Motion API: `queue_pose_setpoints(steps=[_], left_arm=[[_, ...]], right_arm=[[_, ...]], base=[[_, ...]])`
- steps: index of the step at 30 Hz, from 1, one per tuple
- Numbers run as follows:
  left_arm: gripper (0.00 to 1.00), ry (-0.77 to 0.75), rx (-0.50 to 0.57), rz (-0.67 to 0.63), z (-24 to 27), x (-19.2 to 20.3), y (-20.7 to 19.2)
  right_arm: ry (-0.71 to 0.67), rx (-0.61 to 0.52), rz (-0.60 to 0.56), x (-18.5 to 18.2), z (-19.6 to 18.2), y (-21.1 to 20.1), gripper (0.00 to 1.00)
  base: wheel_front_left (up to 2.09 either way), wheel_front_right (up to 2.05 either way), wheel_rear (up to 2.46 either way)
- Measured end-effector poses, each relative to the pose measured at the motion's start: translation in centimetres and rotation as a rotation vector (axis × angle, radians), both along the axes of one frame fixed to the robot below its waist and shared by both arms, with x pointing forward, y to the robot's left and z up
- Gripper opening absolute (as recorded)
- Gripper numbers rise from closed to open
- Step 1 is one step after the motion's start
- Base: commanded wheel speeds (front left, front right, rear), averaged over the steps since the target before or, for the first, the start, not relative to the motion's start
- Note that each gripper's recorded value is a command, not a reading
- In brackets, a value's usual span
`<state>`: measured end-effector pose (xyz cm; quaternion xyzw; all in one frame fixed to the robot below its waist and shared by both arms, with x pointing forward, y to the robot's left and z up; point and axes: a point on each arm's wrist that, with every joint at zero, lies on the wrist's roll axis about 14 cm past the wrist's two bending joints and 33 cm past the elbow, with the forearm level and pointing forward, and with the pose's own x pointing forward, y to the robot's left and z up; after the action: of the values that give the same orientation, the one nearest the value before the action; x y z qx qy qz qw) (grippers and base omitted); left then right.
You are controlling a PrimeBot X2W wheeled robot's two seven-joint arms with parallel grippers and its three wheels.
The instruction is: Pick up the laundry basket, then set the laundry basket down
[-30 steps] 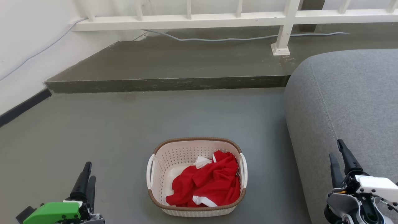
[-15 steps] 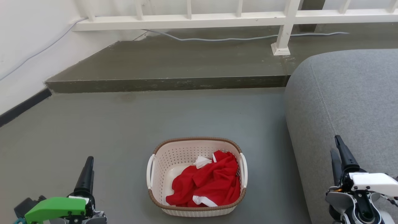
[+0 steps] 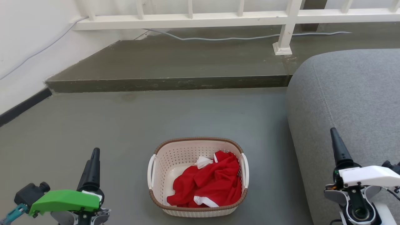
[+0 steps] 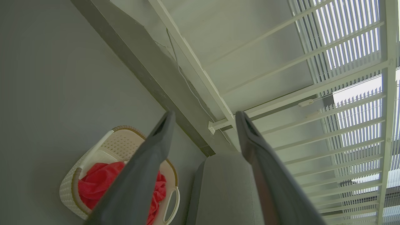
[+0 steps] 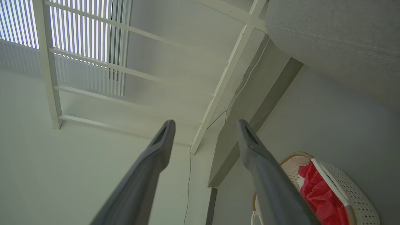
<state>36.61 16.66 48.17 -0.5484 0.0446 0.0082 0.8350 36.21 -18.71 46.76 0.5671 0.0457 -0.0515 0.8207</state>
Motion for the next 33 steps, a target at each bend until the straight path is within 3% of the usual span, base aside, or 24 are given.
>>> queue_pose_setpoints(steps=[14,33], left_arm=[[1.00,-0.042,0.322,-0.051,1.1,0.0,-1.2],[1.00,-0.116,0.632,-0.079,2.5,-0.2,-3.2]], right_arm=[[-0.010,-0.276,0.075,0.0,0.5,1.9,1.00],[-0.061,-0.543,0.108,0.0,1.9,3.6,1.00]], base=[[0.00,0.00,0.00],[0.00,0.00,0.00]])
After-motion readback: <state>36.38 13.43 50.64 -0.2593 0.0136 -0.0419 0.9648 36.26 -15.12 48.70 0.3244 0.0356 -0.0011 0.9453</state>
